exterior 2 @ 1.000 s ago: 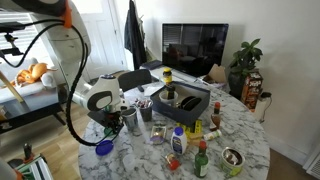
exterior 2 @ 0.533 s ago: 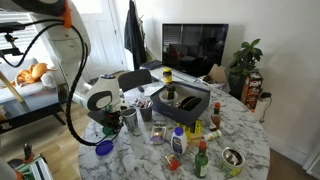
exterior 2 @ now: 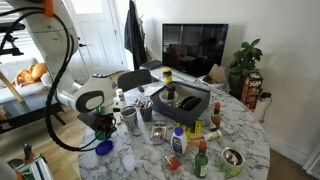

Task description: Put the green lid on top of the blue lid then stack them up together

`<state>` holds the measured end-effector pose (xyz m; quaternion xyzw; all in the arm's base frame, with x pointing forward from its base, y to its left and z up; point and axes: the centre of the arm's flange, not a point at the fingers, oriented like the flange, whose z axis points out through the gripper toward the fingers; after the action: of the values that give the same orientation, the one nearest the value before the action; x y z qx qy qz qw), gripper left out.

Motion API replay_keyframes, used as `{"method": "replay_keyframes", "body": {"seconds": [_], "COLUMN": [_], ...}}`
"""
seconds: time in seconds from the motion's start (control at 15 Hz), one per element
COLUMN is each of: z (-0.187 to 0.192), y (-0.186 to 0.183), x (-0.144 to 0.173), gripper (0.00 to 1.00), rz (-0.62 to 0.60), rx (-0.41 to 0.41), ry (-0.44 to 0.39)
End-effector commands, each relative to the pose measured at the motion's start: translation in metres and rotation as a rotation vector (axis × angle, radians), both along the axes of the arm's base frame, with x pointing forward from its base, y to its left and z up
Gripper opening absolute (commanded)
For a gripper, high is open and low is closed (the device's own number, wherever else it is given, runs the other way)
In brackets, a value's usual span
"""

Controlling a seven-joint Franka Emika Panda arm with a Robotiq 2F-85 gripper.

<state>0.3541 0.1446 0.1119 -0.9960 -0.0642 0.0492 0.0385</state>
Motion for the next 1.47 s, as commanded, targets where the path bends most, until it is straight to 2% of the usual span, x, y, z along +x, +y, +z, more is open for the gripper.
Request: {"method": "replay_keyframes", "body": {"seconds": [0.0,0.47,0.93,1.4], "z": [0.031,0.019,0.010,-0.006], "y": [-0.007,-0.015,-0.023,-0.035], "x": [-0.038,-0.036,-0.047,-0.047], "gripper": [0.00,0.00,0.00,0.00], "rz": [-0.053,-0.198,-0.211,-0.315], "rx": [-0.048,-0.119,-0.140,-0.188], "ry": [0.008,0.070,0.159,0.199]}}
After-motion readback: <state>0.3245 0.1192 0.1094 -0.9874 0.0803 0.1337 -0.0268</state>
